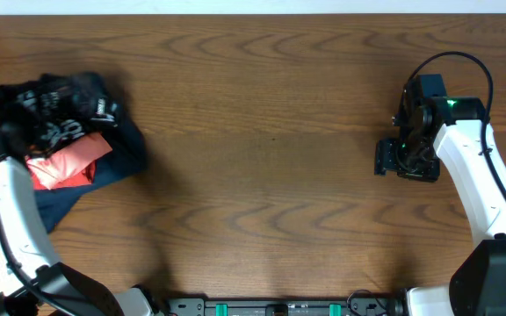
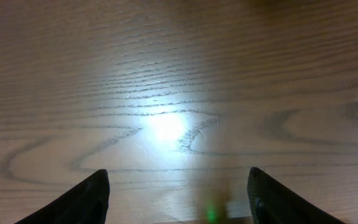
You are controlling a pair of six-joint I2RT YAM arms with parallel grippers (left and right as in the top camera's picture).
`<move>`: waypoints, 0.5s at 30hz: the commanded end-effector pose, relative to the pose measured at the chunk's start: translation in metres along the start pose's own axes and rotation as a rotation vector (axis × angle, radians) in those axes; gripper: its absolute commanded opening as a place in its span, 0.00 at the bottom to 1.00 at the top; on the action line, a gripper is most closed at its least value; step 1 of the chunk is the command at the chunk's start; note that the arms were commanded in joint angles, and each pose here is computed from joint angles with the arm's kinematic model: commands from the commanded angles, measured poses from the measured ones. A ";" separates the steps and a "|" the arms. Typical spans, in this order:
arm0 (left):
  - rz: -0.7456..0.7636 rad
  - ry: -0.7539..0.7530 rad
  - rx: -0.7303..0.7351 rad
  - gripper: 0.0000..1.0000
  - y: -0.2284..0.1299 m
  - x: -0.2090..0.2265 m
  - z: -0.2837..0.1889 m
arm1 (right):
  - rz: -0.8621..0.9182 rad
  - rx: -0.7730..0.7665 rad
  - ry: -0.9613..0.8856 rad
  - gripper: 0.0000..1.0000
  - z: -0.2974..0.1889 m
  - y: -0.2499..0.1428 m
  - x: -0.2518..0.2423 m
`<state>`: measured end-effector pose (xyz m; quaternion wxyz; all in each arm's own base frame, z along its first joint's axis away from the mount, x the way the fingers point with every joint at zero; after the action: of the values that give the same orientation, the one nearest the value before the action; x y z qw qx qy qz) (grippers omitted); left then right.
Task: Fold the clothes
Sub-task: 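Place the folded jersey on top of the clothes pile with the left gripper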
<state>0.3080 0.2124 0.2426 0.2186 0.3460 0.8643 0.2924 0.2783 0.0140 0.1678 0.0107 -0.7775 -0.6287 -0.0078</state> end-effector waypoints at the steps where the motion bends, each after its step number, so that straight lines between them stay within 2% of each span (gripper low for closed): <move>1: -0.125 0.007 -0.035 0.06 0.013 0.018 -0.011 | -0.008 -0.005 0.001 0.70 0.000 0.000 -0.002; 8: -0.185 0.074 -0.005 0.07 0.008 0.042 -0.011 | -0.009 -0.005 0.001 0.71 0.000 0.000 -0.002; 11: -0.268 0.146 0.002 0.07 0.004 0.054 -0.010 | -0.008 -0.004 0.001 0.71 0.000 0.000 -0.002; 12: -0.275 0.149 0.008 0.16 0.003 0.055 -0.010 | -0.009 -0.004 0.001 0.71 0.000 0.000 -0.002; 13: -0.274 0.151 0.013 0.34 0.002 0.055 -0.009 | -0.008 -0.004 0.001 0.72 0.000 0.000 -0.002; 14: -0.275 0.153 0.020 0.45 0.001 0.056 -0.009 | -0.008 -0.004 0.001 0.71 0.000 0.000 -0.002; 15: -0.276 0.154 0.023 0.49 0.000 0.056 -0.009 | -0.008 -0.004 0.001 0.72 0.000 0.000 -0.002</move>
<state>0.2700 0.2418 0.2326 0.1953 0.2303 0.9168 0.2614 0.2785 0.0140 0.1678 0.0105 -0.7775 -0.6288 -0.0084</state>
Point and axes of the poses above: each gripper's point midway between its finger pads, its own z axis out along the fingers, its own x axis along the line the jaws close on, y = z × x, the point moved 6 cm from there along -z, back along the fingers, and after that the axes turned 2 degrees about z, right-handed, at the moved point
